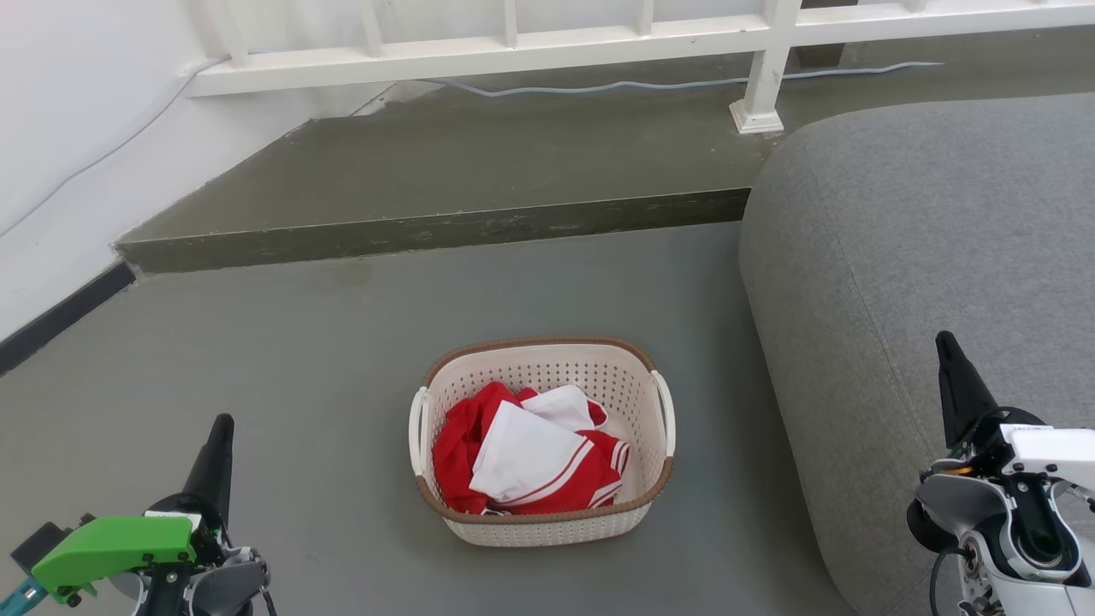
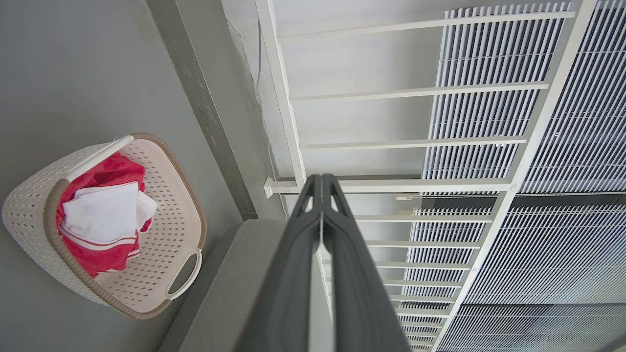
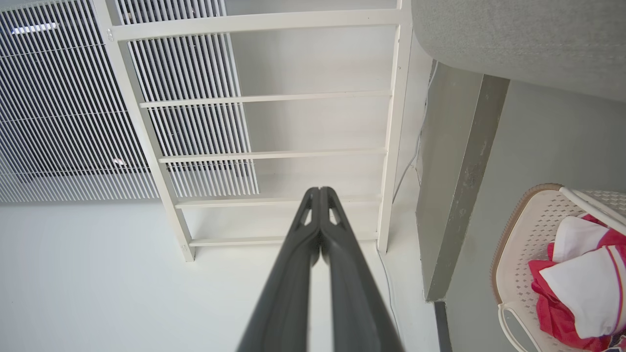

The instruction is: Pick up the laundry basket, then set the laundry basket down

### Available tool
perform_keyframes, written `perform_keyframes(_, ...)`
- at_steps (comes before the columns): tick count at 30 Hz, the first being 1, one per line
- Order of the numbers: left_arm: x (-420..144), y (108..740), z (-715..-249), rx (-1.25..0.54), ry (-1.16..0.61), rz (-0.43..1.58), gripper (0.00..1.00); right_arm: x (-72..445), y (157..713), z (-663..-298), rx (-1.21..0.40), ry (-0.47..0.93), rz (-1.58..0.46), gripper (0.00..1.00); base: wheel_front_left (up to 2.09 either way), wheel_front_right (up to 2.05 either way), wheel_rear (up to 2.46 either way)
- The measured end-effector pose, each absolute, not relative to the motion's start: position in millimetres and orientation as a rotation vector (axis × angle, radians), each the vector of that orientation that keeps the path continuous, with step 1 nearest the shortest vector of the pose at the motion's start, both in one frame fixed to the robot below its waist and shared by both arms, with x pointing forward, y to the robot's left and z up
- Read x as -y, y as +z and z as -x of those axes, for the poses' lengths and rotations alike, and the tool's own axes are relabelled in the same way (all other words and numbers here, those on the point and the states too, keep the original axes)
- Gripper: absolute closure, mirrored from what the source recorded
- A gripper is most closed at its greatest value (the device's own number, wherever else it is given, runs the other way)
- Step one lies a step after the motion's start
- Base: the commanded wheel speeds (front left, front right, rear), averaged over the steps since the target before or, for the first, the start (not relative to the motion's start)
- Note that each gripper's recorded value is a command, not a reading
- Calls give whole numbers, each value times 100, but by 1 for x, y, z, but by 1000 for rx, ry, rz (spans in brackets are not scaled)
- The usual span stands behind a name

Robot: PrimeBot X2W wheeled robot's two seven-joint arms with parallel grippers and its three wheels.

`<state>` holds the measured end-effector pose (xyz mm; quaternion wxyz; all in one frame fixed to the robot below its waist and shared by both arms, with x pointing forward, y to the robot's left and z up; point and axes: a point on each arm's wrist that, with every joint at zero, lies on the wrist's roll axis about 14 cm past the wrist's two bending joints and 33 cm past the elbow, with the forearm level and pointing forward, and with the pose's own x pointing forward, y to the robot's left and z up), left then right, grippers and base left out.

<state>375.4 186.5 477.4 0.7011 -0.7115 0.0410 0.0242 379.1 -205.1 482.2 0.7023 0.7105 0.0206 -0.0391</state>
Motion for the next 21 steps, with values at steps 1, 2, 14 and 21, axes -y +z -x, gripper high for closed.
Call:
perform_keyframes(1,-187,477,-375,-91,54,1584,100,205,482,-379,-46,-87,-1581,100,0,0,0)
perform_keyframes(2,-187,477,-375,-91,54,1584,100,205,482,-379,-46,-87,-1581,100,0,0,0)
perform_keyframes(14,-186,477,-375,-91,54,1584,100,205,482,-379,-45,-87,-1581,100,0,0,0)
perform_keyframes(21,-186,478,-375,-91,53,1584,100,205,482,-379,-45,-87,-1581,100,0,0,0)
